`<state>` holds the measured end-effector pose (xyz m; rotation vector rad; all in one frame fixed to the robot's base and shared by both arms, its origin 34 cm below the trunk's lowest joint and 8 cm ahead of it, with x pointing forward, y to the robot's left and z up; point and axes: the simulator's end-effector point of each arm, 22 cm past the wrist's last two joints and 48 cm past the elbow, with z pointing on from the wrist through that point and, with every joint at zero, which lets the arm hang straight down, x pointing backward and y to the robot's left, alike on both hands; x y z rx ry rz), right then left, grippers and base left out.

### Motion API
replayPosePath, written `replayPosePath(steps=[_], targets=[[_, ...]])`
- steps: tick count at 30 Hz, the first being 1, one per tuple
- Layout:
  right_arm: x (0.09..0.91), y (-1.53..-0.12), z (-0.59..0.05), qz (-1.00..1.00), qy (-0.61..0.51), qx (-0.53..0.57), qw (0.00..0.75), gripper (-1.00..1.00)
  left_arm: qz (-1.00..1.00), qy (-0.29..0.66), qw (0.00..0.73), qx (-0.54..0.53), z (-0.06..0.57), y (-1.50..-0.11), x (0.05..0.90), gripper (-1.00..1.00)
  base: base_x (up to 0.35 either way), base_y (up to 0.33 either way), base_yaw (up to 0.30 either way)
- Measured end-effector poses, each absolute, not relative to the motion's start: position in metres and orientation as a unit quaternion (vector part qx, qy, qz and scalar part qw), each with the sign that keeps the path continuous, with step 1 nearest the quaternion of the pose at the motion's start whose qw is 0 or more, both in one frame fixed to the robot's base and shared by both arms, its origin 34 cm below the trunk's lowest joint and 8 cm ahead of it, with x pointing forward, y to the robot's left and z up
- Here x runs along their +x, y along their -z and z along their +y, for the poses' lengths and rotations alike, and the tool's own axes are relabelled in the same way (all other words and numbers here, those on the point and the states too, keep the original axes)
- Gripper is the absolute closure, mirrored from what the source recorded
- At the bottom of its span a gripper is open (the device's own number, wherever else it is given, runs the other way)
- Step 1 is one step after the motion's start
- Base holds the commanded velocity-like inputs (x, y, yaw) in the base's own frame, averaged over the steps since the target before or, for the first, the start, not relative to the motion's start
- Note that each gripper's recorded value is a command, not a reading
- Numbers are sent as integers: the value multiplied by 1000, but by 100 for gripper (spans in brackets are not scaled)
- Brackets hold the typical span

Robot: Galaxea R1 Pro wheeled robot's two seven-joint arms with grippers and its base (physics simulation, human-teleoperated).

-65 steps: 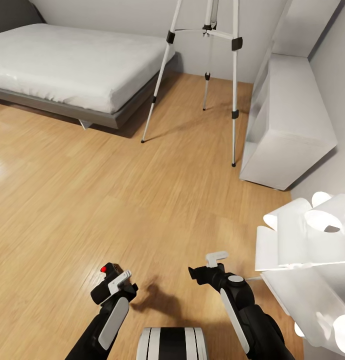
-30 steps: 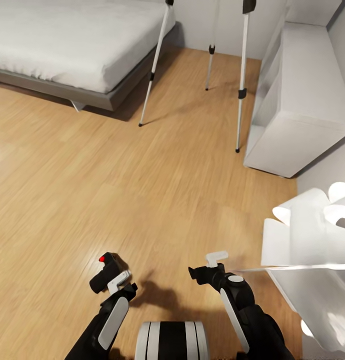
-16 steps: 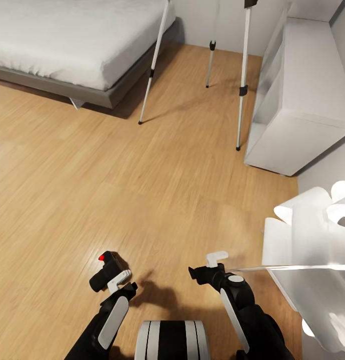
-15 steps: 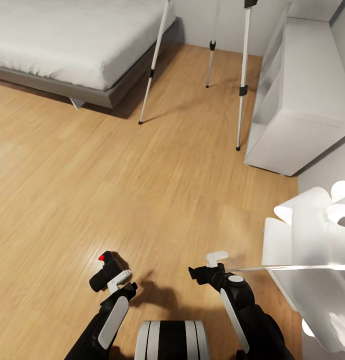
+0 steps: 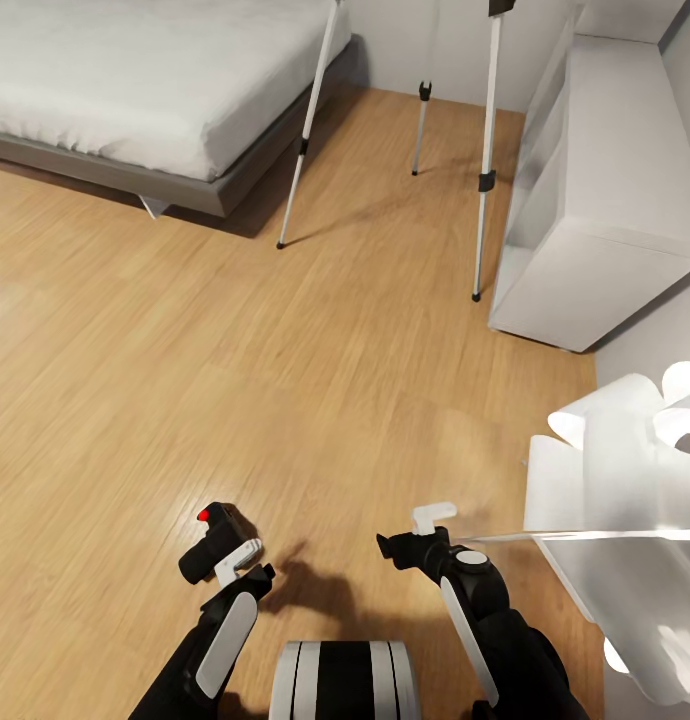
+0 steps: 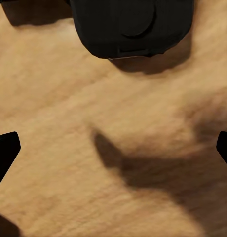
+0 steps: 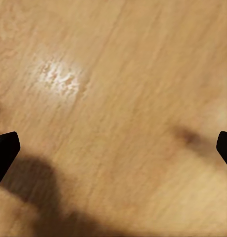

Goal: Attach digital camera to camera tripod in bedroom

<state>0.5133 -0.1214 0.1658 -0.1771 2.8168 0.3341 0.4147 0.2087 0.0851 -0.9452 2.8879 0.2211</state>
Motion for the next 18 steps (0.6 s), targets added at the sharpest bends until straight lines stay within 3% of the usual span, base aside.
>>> replayPosePath(steps=[18], targets=[[514, -166, -122, 980, -115, -62, 150, -100, 947, -73, 48, -310, 209, -85, 415, -100, 0, 0, 0]])
